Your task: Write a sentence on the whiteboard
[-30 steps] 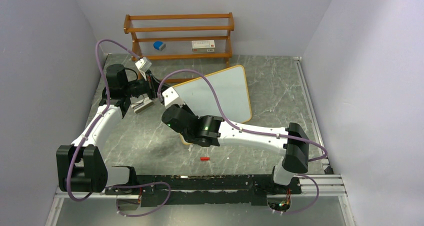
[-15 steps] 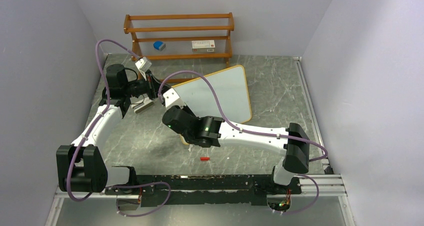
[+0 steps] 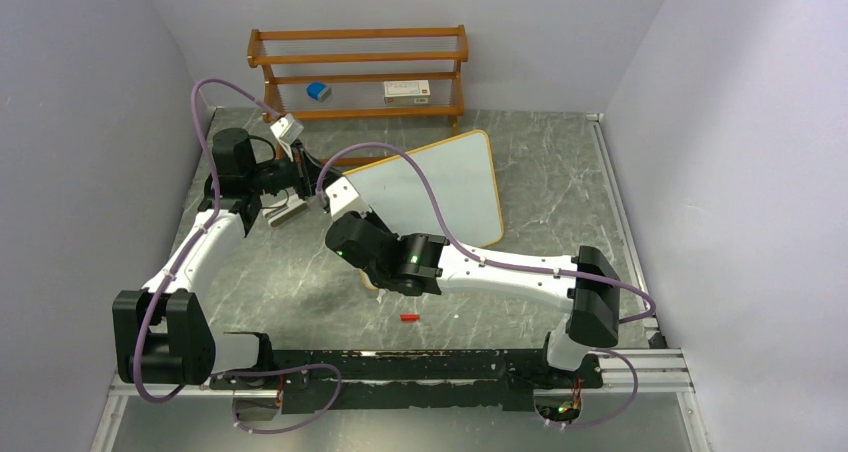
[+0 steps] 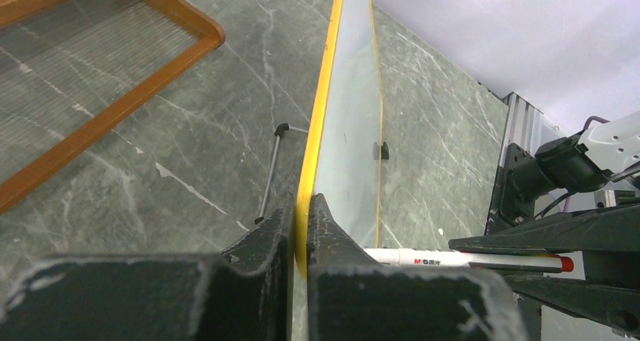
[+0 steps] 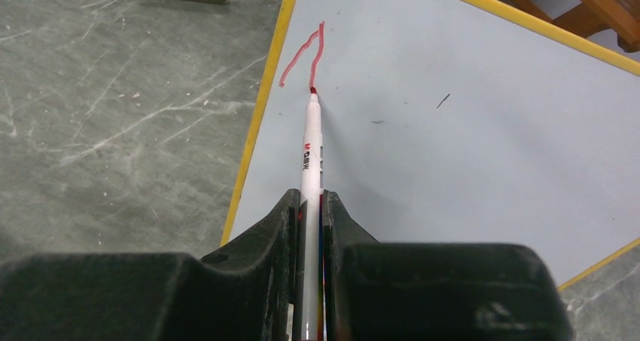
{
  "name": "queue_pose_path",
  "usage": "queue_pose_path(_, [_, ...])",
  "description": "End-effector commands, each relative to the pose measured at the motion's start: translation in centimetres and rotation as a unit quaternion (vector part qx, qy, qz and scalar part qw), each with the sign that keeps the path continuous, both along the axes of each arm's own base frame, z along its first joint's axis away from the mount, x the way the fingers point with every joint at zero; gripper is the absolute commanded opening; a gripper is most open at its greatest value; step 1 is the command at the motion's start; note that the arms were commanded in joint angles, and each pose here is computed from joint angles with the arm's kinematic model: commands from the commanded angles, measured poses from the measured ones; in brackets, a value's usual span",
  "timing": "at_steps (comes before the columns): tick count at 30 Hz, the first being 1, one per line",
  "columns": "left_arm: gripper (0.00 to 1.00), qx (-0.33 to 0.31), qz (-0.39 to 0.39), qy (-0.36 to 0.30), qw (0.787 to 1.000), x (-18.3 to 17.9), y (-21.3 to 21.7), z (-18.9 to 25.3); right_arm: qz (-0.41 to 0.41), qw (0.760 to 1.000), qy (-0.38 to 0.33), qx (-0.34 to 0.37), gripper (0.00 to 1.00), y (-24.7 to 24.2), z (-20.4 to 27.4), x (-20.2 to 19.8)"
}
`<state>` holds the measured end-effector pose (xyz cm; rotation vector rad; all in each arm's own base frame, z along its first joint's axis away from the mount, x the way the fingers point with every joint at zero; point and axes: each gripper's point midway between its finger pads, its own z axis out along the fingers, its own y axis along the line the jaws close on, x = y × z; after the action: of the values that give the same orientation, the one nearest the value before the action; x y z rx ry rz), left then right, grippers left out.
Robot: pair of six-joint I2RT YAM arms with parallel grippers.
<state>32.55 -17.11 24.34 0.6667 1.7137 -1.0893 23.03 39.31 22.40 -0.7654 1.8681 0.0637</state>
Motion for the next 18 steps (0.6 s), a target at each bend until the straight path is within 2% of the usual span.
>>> queue_pose_path(1, [0.05,0.006,-0.011,-0.019,1.0,-0.2,-0.4,0.6,-0.013,1.0,-0.021,0.019,0.0,0.0,1.3,0.7])
queue_pose_path(18, [0.05,0.003,-0.014,-0.018,1.0,-0.3,-0.4,0.7,-0.028,0.999,-0.038,0.019,0.0,-0.5,2.2,2.4])
